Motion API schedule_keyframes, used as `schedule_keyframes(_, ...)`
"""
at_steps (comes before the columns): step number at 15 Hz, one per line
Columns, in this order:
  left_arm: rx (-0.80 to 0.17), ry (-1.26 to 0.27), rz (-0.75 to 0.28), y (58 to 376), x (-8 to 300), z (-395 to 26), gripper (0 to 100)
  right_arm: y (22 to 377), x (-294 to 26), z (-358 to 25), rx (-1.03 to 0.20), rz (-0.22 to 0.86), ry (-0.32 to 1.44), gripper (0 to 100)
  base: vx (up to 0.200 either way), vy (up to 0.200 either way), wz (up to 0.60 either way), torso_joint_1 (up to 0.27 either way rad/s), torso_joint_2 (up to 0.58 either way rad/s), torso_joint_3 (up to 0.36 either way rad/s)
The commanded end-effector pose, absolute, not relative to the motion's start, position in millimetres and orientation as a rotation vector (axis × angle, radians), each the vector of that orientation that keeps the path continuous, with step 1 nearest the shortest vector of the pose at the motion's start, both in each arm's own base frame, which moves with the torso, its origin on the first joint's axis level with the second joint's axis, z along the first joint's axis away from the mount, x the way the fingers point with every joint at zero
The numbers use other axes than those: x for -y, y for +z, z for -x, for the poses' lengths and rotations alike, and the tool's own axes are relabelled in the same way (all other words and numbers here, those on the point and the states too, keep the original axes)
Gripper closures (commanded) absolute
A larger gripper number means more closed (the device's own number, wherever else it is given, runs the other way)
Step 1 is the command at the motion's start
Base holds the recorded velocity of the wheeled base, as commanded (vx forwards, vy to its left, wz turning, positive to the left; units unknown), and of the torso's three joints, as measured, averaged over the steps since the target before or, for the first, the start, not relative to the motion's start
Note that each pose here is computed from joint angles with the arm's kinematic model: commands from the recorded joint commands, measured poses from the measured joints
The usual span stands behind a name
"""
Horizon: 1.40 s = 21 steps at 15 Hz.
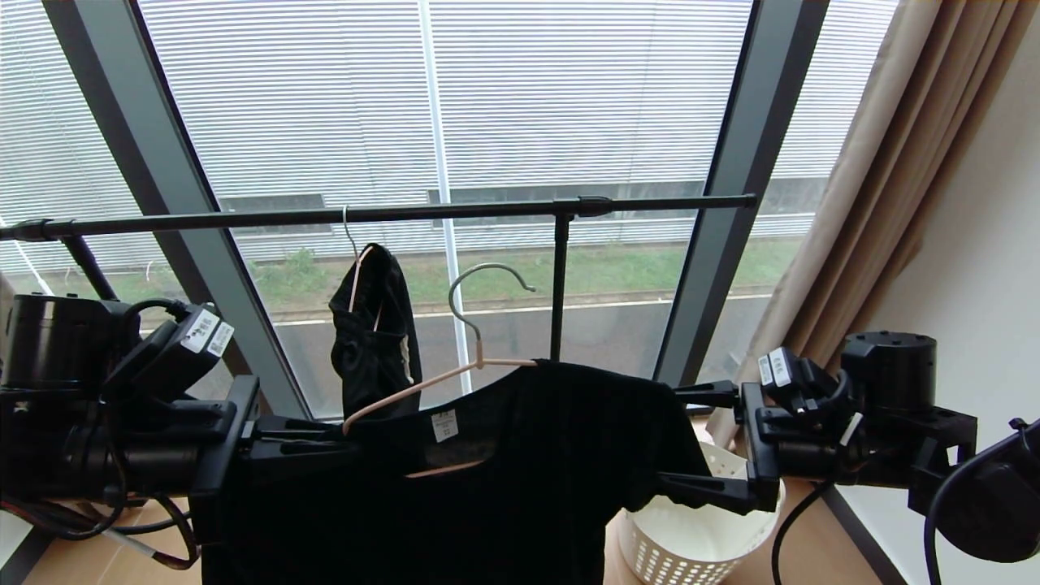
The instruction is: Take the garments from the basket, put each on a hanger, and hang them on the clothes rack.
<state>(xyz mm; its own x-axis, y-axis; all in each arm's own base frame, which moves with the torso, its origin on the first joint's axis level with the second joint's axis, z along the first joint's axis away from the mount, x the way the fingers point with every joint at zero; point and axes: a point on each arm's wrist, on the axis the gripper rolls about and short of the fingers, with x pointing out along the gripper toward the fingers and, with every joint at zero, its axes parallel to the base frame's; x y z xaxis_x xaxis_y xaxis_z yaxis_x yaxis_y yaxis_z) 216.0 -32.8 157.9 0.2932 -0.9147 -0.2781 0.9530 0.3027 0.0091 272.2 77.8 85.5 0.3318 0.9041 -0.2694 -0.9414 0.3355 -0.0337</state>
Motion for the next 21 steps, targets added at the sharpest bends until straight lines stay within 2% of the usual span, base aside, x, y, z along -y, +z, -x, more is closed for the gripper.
schedule_keyframes(1, -0.231, -1.235, -0.188, 159.2, 28.9, -210.3, 100, 69.6, -73.2, -281.1, -0.251, 0.197, 1.203, 0, 0.000, 0.000, 0.00, 0.000, 0.00, 0.000)
schedule_keyframes(6, -0.238, -1.222, -0.183, 157.5, 25.9, -208.4, 100, 64.9, -72.3, -286.0, -0.257, 0.200, 1.199, 0, 0.000, 0.000, 0.00, 0.000, 0.00, 0.000)
schedule_keyframes(7, -0.241, -1.221, -0.181, 156.8, 25.6, -208.0, 100, 65.2, -72.5, -287.0, -0.256, 0.198, 1.200, 100, 0.000, 0.000, 0.00, 0.000, 0.00, 0.000)
schedule_keyframes(21, -0.242, -1.177, -0.175, 156.7, 16.4, -205.1, 100, 69.2, -39.7, -308.1, -0.229, 0.196, 1.082, 100, 0.000, 0.000, 0.00, 0.000, 0.00, 0.000)
